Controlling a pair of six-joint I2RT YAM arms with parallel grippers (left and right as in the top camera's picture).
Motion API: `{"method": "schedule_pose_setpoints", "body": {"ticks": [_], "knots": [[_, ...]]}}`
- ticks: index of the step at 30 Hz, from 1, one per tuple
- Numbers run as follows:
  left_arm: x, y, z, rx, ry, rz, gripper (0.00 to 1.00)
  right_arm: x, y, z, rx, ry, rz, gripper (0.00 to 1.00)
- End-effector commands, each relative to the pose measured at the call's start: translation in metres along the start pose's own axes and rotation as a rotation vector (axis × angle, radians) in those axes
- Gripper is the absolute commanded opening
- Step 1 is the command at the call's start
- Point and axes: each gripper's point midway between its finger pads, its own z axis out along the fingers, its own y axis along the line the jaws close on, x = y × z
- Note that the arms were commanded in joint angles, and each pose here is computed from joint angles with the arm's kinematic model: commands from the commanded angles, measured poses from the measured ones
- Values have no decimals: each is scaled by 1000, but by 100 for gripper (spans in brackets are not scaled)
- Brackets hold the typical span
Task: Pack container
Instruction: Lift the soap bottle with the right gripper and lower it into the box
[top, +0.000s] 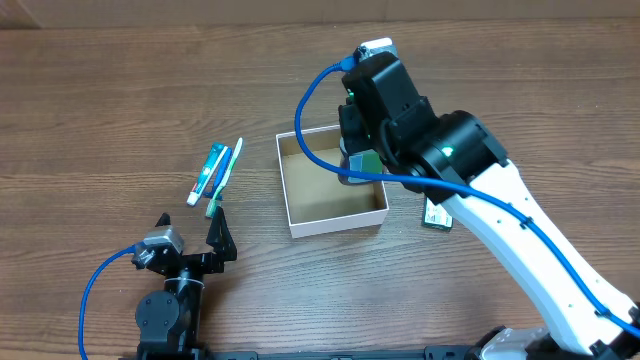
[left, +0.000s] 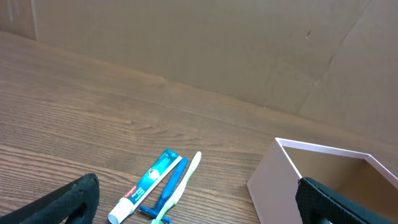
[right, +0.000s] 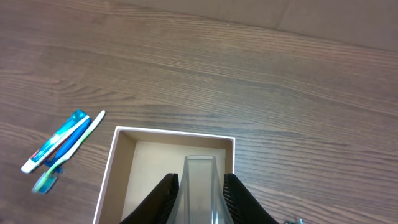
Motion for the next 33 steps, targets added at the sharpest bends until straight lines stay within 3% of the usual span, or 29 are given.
{"method": "schedule_pose_setpoints", "body": {"ticks": [1, 18, 28, 33], "knots": [[-1, 2, 0, -6, -9, -14, 100, -15, -2, 13, 42, -40, 41, 26], [-1, 2, 0, -6, -9, -14, 100, -5, 15, 90, 64, 6, 25, 26], [-1, 2, 0, -6, -9, -14, 100, 8, -26, 125, 140, 54, 74, 26], [-1, 2, 0, -6, -9, -14, 100, 6, -18, 131, 88, 54, 85, 26]]}}
